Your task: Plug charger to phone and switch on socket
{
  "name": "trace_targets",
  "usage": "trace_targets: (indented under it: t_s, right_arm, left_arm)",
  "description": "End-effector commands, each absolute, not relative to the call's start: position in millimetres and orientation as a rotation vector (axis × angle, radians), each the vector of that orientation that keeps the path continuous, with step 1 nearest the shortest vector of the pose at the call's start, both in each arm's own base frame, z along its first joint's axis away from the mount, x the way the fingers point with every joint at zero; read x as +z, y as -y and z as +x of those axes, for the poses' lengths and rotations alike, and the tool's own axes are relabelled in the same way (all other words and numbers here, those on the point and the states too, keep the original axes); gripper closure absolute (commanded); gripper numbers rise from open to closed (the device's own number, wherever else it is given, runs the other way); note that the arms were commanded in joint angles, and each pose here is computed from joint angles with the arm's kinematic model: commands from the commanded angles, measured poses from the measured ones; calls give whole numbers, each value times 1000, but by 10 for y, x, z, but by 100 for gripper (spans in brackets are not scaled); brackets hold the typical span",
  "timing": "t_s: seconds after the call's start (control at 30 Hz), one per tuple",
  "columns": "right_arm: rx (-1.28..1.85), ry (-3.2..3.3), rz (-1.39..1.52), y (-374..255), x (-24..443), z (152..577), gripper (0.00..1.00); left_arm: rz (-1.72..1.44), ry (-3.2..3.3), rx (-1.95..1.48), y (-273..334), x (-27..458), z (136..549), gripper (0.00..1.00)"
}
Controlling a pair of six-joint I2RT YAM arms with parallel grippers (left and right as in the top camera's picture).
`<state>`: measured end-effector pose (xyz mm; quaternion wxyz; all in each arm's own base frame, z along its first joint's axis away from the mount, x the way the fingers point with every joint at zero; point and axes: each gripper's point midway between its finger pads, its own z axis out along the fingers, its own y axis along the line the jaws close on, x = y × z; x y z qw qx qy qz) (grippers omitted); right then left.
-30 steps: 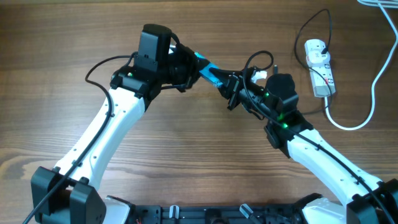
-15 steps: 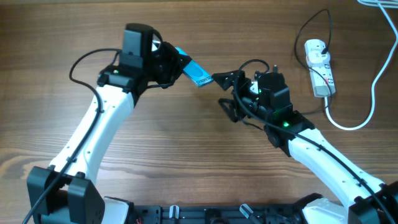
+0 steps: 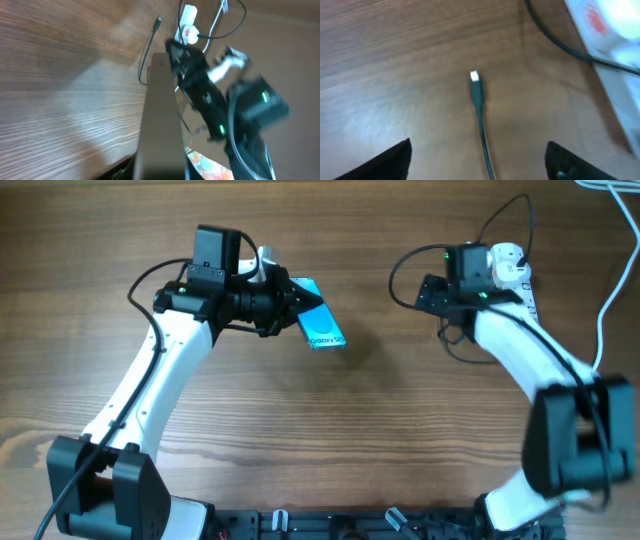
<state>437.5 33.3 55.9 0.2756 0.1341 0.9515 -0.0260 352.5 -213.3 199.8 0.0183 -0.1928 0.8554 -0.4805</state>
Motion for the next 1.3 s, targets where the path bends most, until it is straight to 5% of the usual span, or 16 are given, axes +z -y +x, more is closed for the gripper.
trace_targets:
  t_s: [0.0,0.27,0.37,0.47,0.63,0.8,0.97,1.1,1.27]
  right_arm:
    - [-133,-2562,327,-297,425,4626,21]
    - [-80,-2723,308,-394,-273,4490,47]
    - [-53,-2783,330,-344,-474,4401,66]
    - [-1,-2838,372,-275,-579,4304,95]
    - [373,-2873,193,-719,-374,4239,95]
    - [926,-2628,-247,-1367,1110,3879,95]
    - [1416,-2334,-587,-1763,2279,2922,95]
    - [1712,-2087,-686,-1902,2507,2639,95]
    - [1926,-1849,-809,-2159,2544,2463,95]
  left_arm:
    - [-530,-2637,-1534,2170,2101,3533,96]
    - [-537,-2637,-1520,2160,2089,3544,95]
    - [-540,-2640,-1519,2159,2085,3538,95]
    - [-551,-2651,-1517,2155,2071,3520,96]
    - [-543,-2648,-1516,2155,2074,3525,96]
    - [-381,-2555,-1480,2046,2145,3685,96]
    - [-9,-2304,-1647,2085,2613,3794,96]
    - [292,-2067,-1746,2196,3078,3766,96]
    - [260,-2068,-1775,2199,3125,3775,96]
